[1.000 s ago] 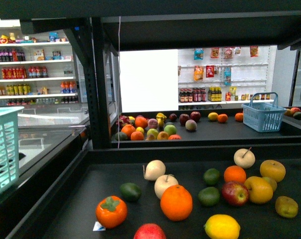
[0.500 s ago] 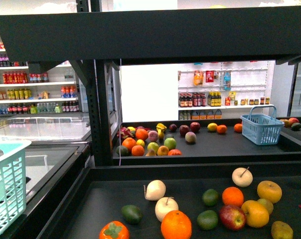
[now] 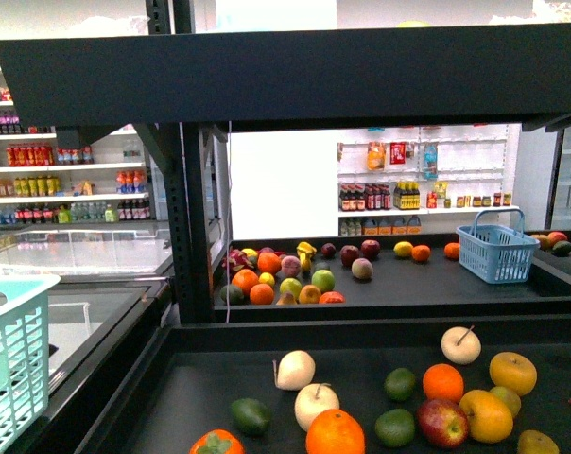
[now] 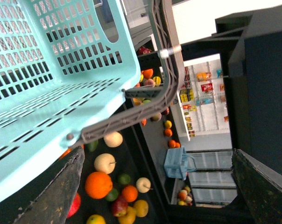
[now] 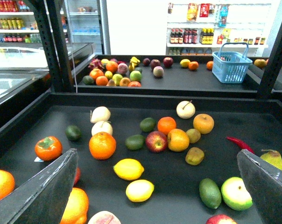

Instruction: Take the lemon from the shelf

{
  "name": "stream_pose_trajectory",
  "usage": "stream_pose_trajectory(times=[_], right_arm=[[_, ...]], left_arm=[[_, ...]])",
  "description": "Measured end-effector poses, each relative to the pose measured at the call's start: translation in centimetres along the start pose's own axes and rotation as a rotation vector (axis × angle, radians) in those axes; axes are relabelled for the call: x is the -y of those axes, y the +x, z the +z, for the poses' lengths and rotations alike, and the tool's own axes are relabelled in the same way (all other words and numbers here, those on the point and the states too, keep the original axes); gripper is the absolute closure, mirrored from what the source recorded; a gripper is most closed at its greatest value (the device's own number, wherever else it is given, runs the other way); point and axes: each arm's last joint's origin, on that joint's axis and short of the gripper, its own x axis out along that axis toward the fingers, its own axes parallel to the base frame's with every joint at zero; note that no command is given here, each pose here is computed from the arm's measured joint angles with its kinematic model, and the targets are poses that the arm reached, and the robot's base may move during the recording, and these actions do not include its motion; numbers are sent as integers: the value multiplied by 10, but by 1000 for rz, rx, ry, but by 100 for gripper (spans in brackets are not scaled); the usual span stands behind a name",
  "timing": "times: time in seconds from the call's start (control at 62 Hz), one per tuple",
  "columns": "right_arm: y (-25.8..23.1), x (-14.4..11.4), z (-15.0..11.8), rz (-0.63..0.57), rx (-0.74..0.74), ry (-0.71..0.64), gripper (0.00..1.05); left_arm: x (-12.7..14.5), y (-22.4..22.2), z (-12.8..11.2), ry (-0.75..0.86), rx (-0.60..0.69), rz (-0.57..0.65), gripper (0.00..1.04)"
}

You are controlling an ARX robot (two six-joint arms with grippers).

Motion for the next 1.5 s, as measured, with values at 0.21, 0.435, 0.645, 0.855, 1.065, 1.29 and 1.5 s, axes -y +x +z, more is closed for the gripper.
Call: stream_pose_trajectory(times=[0.21,0.435,0.645,0.855,1.065,1.29,1.5], right_arm=[[0,0,0,0,0,0,2],[0,0,0,0,0,0,2],[0,0,0,0,0,0,2],[0,0,0,0,0,0,2],[0,0,0,0,0,0,2],[0,0,0,0,0,0,2],[0,0,0,0,0,0,2]], left_arm=[[3,44,39,-135,5,-34,8],[5,83,65,-195,-18,-63,8],[4,115,80,-206,-36,-59,8],[11,143,83,-196,-64,-80,8],[22,159,86,-187,-73,-95,8],[19,165,83,-187,-86,-58,41],[17,163,81,-178,-94,-53,78]])
